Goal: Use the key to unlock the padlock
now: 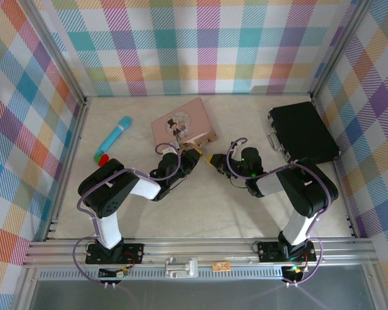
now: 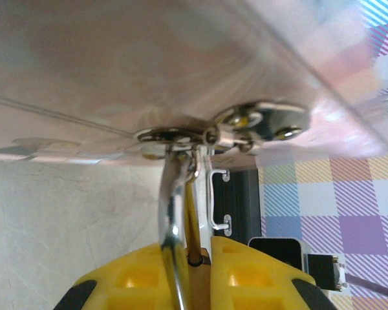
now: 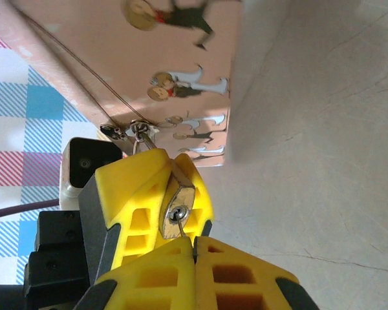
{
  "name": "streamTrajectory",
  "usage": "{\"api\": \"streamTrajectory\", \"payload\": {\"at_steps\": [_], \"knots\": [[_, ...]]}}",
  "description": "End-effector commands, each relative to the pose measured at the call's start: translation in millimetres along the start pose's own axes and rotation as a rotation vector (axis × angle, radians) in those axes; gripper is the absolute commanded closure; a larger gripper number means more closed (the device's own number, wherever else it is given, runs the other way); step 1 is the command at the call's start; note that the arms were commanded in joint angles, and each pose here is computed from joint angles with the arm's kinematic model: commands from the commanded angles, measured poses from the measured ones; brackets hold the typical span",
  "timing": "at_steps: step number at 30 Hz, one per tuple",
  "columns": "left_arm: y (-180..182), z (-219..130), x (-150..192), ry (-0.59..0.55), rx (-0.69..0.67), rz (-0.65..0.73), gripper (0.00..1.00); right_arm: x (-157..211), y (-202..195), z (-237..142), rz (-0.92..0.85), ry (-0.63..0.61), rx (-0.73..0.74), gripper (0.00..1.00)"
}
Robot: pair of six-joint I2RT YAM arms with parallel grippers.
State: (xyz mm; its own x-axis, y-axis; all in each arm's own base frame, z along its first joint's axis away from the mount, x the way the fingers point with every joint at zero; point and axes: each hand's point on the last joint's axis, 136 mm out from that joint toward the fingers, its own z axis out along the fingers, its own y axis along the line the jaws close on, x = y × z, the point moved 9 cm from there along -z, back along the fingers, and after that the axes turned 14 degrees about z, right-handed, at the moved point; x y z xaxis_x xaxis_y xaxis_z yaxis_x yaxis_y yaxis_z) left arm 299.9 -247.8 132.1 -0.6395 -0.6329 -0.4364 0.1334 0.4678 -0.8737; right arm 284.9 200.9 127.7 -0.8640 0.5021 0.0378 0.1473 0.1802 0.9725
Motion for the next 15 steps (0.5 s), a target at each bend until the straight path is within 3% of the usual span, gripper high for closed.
{"api": "streamTrajectory", "payload": {"at_steps": [1, 15], "knots": [[-48.2, 0.4, 7.5, 0.052, 0.226, -0.010, 1.00, -3.8, 16.0, 10.2, -0.003, -0.020, -0.063, 1.00], [-51.2, 9.4, 14.8, 0.063, 0.288, -0.073, 1.00, 1.1, 6.2, 19.8, 0.231, 0.006, -0.023, 1.00]]}}
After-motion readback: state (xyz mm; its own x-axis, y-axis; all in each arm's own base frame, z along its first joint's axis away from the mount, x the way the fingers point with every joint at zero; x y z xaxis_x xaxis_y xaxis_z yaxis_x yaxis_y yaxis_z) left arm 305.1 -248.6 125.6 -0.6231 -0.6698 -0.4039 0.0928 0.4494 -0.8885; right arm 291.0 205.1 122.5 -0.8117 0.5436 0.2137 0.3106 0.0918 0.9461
